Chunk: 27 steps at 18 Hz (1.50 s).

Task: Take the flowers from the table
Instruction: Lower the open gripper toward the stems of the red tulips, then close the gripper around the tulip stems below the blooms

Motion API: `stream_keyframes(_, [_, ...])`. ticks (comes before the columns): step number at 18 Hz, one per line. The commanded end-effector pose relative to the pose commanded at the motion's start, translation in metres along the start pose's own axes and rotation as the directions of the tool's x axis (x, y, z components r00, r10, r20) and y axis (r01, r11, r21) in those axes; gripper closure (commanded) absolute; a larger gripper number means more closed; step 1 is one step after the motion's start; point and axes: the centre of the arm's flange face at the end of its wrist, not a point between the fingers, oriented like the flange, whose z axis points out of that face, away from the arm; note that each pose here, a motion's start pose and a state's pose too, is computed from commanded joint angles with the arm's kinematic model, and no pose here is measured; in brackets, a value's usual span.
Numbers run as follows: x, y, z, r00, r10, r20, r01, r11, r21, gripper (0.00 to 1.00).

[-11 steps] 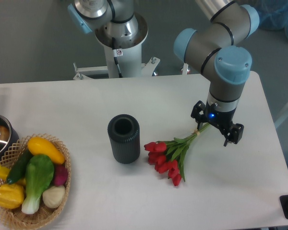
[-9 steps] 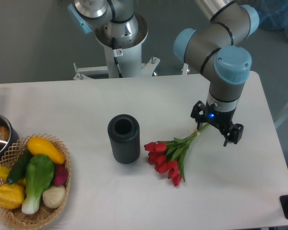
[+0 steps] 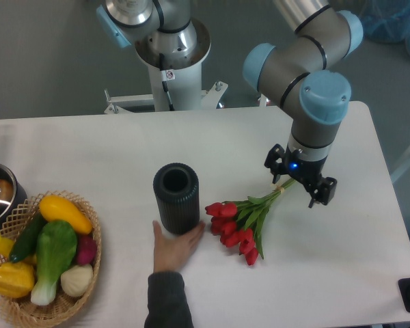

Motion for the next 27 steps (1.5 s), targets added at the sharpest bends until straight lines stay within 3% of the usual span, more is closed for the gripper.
stream_keyframes(12, [0.035,-0.033,0.036,0.997,0.060,-0.037,-0.061,0.998,-0.007,0.00])
stream_keyframes(23, [0.052,-0.039,0.074,0.995,0.077,-0.069,-0.078,0.997,-0.010,0.00])
stream_keyframes(24, [0.050,-0.039,0.077,0.995,0.078,-0.061,-0.078,0.997,-0.009,0.07])
stream_keyframes(27, [0.049,-0.040,0.079,0.997,0.058,-0.058,-0.059,0.998,-0.009,0.63])
